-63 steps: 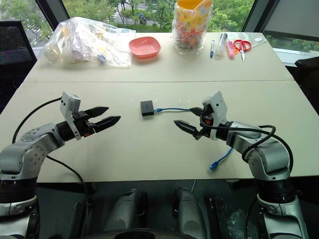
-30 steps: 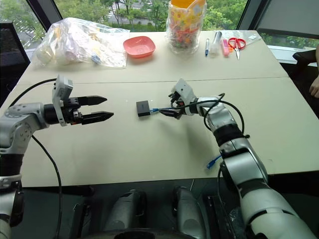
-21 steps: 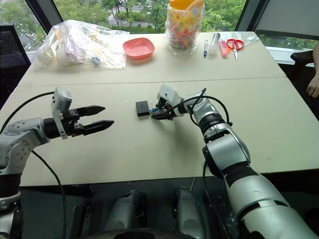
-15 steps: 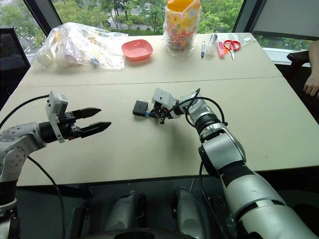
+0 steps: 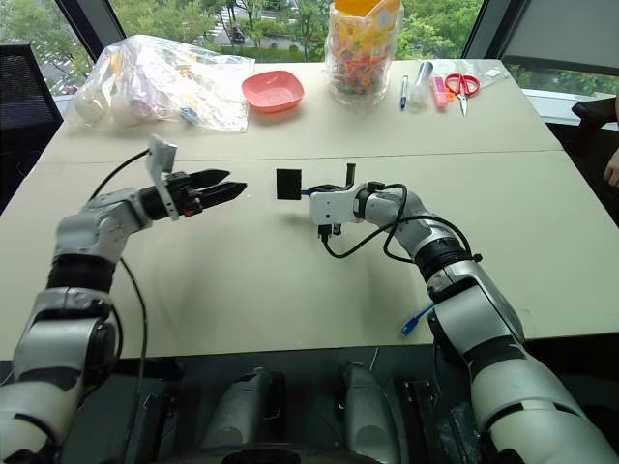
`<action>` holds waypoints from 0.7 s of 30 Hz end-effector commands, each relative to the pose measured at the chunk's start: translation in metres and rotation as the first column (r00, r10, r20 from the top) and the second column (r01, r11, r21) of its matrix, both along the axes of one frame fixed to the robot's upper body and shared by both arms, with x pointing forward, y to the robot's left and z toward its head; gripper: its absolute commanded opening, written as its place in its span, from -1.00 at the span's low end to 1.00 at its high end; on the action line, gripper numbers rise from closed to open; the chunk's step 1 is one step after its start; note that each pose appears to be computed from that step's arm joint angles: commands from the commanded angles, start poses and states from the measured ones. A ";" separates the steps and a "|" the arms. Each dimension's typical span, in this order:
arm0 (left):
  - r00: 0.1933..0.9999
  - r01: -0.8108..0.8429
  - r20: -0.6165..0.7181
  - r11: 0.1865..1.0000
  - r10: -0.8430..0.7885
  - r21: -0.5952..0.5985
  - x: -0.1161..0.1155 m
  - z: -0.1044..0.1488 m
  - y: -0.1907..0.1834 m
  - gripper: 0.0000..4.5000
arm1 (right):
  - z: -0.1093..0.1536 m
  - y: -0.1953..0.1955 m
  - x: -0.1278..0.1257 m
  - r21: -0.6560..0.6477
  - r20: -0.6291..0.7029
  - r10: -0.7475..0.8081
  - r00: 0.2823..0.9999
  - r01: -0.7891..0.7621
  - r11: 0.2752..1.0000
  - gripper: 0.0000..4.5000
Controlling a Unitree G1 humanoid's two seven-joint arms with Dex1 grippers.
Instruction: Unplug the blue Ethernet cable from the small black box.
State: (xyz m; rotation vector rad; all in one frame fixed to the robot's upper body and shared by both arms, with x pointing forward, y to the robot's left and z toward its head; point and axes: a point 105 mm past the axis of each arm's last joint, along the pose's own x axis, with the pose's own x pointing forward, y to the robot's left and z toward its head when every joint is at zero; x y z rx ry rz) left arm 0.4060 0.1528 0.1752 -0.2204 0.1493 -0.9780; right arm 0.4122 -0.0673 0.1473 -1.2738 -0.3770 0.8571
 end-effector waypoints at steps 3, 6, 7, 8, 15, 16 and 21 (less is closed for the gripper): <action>0.991 0.133 0.027 0.989 -0.131 -0.063 0.006 0.025 -0.017 1.00 | 0.037 0.006 -0.011 0.085 0.150 0.016 0.989 -0.029 0.996 -0.97; 0.990 0.140 0.031 0.987 -0.138 -0.077 0.013 0.031 -0.029 1.00 | 0.044 0.007 -0.016 0.095 0.171 0.012 0.985 -0.029 0.995 -0.97; 0.990 0.142 0.033 0.986 -0.140 -0.083 0.014 0.033 -0.033 1.00 | 0.045 0.008 -0.017 0.098 0.174 0.011 0.985 -0.029 0.995 -0.97; 0.989 0.145 0.035 0.986 -0.143 -0.078 0.015 0.033 -0.037 1.00 | 0.047 0.009 -0.020 0.097 0.178 0.013 0.984 -0.031 0.995 -0.97; 0.979 0.201 0.045 0.978 -0.198 -0.061 0.013 0.028 -0.052 0.23 | 0.049 0.016 -0.030 0.098 0.183 0.019 0.983 -0.038 0.995 -1.00; 0.978 0.208 0.047 0.975 -0.205 -0.074 0.013 0.029 -0.053 0.04 | 0.047 0.016 -0.032 0.087 0.180 0.021 0.983 -0.037 0.995 -1.00; 0.974 0.225 0.043 0.968 -0.222 -0.112 0.011 0.031 -0.054 -0.78 | 0.041 0.015 -0.034 0.072 0.161 0.022 0.987 -0.034 0.997 -1.00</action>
